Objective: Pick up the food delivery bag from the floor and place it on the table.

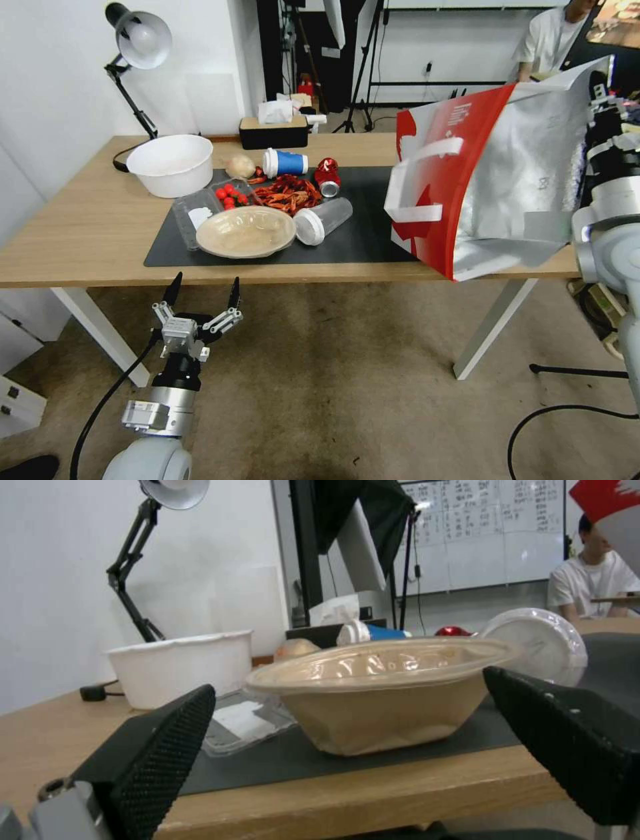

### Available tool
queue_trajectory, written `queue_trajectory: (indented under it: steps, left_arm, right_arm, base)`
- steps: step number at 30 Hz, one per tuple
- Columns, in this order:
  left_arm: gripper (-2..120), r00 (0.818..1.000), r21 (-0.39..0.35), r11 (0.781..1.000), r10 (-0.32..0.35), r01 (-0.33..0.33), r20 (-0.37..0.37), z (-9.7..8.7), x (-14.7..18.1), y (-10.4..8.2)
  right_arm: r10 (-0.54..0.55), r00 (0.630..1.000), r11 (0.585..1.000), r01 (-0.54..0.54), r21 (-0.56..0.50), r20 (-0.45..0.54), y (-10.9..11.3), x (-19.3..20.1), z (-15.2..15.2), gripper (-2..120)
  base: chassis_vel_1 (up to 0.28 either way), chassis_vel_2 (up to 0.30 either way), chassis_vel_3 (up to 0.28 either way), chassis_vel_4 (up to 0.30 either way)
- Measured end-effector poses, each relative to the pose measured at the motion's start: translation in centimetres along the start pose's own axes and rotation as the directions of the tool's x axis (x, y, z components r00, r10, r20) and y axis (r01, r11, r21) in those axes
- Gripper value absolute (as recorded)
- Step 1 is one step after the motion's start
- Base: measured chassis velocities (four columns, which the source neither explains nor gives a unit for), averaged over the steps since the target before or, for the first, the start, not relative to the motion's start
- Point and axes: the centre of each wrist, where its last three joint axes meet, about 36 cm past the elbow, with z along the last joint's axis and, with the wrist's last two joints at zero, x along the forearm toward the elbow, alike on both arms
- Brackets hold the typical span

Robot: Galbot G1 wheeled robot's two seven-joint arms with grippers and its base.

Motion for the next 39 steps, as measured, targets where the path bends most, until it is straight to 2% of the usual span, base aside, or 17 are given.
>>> queue_trajectory:
  steps: [2,3,5,7,10,12,13,15,18,20,39]
  left_arm:
    - [100,1.000,-0.002,1.000,0.001,-0.001,0.003,0.0,0.1,0.1]
    - [100,1.000,-0.002,1.000,0.001,-0.001,0.003,0.0,0.1,0.1]
    - [100,1.000,-0.003,1.000,0.001,-0.001,0.005,0.0,0.1,0.1]
    - [100,1.000,-0.004,1.000,0.001,-0.001,0.006,0.0,0.1,0.1]
    - [100,1.000,-0.003,1.000,0.002,-0.002,0.008,0.0,0.1,0.1]
    - [100,1.000,-0.003,1.000,0.002,-0.002,0.008,0.0,0.1,0.1]
    - [100,1.000,-0.001,1.000,0.003,-0.003,0.008,0.0,0.1,0.0]
    - [100,1.000,-0.001,1.000,0.004,-0.004,0.009,0.0,0.1,0.1]
    - [100,1.000,0.000,1.000,0.006,-0.006,0.019,0.0,0.0,0.1]
    - [100,1.000,-0.001,1.000,0.007,-0.007,0.022,-0.1,0.0,0.1]
    - [100,0.999,0.021,1.000,0.020,-0.021,0.043,0.0,-0.2,0.3]
  right_arm:
    - [-0.001,1.000,1.000,0.001,0.012,0.000,-0.1,-0.6,-0.1,37]
    - [-0.001,1.000,1.000,0.001,0.012,0.000,-0.1,-0.6,-0.1,37]
    - [-0.004,1.000,1.000,0.004,0.020,0.002,-0.3,-0.9,-0.3,47]
    - [-0.007,1.000,1.000,0.007,0.022,0.002,-0.3,-1.0,-0.3,51]
    - [-0.023,1.000,0.999,0.023,0.029,0.002,-0.5,-0.6,-0.5,66]
    - [-0.029,1.000,0.999,0.029,0.030,0.002,-0.5,-0.4,-0.6,69]
    - [-0.036,0.999,0.999,0.036,0.032,0.002,-0.6,-0.2,-0.6,76]
    - [-0.042,0.999,0.998,0.041,0.037,0.001,-0.7,0.0,-0.6,80]
    - [-0.054,0.999,0.998,0.054,0.043,0.000,-0.9,0.5,-0.5,93]
    - [-0.058,0.998,0.997,0.058,0.042,-0.001,-0.9,0.8,-0.4,97]
    - [-0.131,0.991,0.988,0.132,0.082,-0.017,-1.3,4.2,0.9,100]
  base:
    - [0.000,0.000,0.000,0.000]
    - [0.000,0.000,0.000,0.000]
    - [0.000,0.000,0.000,0.000]
    - [0.000,0.000,0.000,0.000]
    - [0.000,0.000,0.000,0.000]
    - [0.000,0.000,0.000,0.000]
    - [0.000,0.000,0.000,0.000]
    - [0.000,0.000,0.000,0.000]
    - [0.000,0.000,0.000,0.000]
    - [0.000,0.000,0.000,0.000]
    - [0.000,0.000,0.000,0.000]
